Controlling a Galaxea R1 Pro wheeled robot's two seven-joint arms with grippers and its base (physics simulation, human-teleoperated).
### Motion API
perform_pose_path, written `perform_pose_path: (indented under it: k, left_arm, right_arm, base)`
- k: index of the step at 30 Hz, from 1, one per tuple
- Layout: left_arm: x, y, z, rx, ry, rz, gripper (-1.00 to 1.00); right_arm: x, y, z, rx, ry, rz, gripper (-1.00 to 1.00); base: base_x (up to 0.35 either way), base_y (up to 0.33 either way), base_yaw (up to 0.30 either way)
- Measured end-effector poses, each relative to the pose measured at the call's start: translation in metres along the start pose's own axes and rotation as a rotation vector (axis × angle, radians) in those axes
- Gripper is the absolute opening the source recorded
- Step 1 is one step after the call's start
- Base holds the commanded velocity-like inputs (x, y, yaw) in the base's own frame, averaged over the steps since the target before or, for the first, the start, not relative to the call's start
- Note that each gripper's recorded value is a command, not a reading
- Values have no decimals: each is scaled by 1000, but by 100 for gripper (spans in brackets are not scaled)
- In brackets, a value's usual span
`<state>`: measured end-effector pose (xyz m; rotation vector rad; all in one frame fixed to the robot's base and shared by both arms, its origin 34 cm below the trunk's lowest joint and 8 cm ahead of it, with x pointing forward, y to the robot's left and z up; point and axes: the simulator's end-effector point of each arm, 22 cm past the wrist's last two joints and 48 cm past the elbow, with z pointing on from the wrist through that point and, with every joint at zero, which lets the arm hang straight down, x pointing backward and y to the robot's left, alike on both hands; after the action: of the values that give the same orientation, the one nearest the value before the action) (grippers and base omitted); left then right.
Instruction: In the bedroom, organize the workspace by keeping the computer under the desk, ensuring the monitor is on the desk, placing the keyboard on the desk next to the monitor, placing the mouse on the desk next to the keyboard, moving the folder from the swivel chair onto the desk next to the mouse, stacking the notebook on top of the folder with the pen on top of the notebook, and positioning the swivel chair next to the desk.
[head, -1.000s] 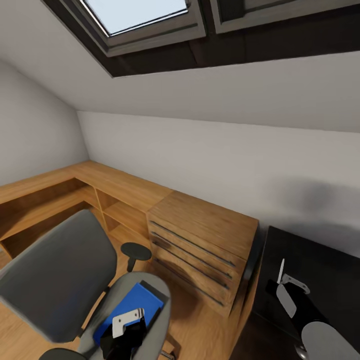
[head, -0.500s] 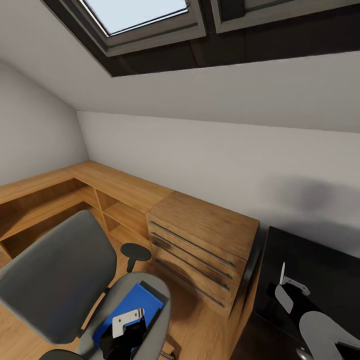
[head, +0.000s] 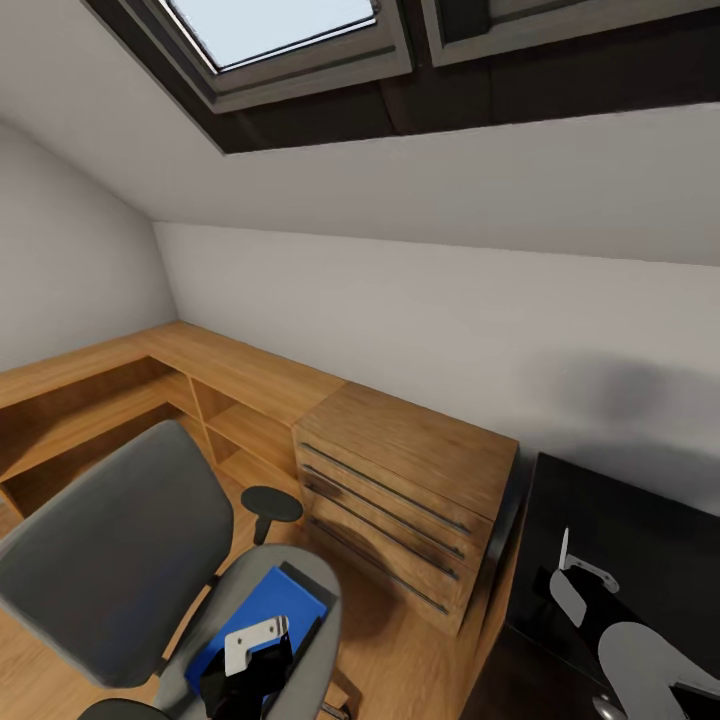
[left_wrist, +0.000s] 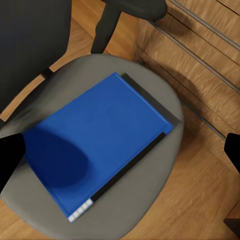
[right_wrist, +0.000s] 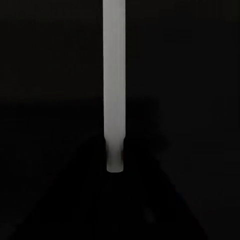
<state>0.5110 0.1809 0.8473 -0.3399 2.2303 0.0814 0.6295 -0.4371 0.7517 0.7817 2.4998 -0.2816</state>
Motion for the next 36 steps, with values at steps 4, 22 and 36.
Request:
perform_pose_path:
  k: [4, 22, 36]
  left_arm:
    - [0, 0, 0, 0, 0, 0, 100]
    - [0, 0, 0, 0, 0, 0, 100]
    - [0, 0, 0, 0, 1, 1, 100]
  right_arm:
    - [0, 1, 0, -1, 0, 0, 100]
    - [-4, 2, -1, -7, -14, 7, 100]
    - [-99, 40, -39, -84, -269, 69, 100]
  base:
    - [0, 0, 0]
    - [0, 0, 0]
    - [0, 0, 0]
